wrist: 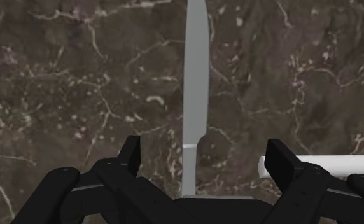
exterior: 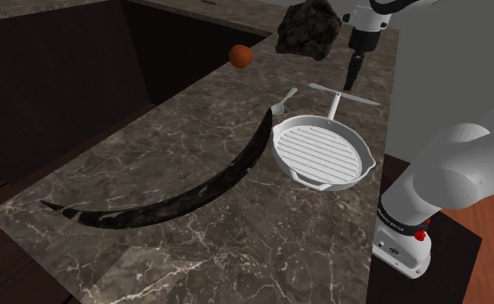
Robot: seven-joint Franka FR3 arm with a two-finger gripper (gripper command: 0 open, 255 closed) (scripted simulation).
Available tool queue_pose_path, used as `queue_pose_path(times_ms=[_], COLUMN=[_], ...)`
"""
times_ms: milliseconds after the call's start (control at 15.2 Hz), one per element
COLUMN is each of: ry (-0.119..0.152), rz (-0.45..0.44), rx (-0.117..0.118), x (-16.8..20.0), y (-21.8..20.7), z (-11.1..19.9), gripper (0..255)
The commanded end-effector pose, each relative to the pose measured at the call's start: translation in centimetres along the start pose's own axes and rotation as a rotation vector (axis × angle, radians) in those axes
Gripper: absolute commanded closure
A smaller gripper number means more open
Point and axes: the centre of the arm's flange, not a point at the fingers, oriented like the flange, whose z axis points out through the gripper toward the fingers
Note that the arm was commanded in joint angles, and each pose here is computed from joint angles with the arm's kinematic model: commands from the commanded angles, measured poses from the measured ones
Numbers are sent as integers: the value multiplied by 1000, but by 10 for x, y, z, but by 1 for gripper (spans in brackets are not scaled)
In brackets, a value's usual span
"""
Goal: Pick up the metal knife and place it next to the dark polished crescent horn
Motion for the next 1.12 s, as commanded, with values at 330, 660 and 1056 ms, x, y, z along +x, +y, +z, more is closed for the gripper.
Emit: queue_pose_path(times_ms=[330,660,1056], ry=[2,2,2], rz=[-5,-5,-5], rx=[0,0,0], x=[0,0,-1], y=[3,3,3], z=[35,35,38], gripper=[0,0,255])
